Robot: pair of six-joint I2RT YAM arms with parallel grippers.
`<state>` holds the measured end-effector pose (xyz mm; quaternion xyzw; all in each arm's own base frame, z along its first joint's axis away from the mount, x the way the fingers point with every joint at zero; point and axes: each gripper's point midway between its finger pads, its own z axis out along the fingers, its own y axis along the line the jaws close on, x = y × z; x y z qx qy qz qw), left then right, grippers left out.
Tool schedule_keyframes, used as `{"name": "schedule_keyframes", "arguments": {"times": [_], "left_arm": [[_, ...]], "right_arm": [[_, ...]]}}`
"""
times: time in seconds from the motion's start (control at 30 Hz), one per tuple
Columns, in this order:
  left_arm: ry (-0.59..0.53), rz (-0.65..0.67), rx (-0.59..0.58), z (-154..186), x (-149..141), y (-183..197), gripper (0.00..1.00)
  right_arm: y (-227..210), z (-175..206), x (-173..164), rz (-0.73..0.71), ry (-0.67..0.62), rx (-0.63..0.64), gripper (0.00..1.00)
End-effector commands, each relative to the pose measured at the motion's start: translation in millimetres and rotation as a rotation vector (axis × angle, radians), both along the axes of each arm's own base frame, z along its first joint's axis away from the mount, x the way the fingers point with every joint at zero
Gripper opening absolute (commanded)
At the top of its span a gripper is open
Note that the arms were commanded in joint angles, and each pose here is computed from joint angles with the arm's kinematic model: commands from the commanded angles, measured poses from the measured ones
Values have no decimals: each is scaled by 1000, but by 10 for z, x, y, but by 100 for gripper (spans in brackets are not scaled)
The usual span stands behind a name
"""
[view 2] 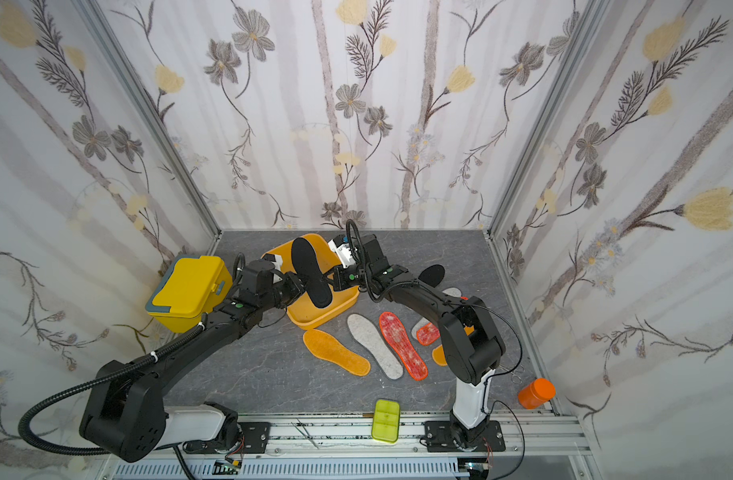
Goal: Put the insoles into the storage box
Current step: Place the insole in the storage box.
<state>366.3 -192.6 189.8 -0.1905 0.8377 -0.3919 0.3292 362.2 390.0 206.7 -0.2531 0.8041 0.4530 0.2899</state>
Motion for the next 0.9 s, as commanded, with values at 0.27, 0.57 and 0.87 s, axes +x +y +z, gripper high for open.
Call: {"name": "schedule_keyframes", "arguments": {"times": [0.27, 0.57, 0.87], "left_arm": [[-39, 2, -22, 108, 59, -22, 11], [-28, 4, -26, 65, 84, -36, 0], [-39, 111, -26, 62, 85, 153, 0]], "right_arm": [[68, 1, 5, 12, 0, 24, 0], [88, -13, 20, 11, 2, 27, 0], [49, -27, 75, -23, -16, -5, 7]]}}
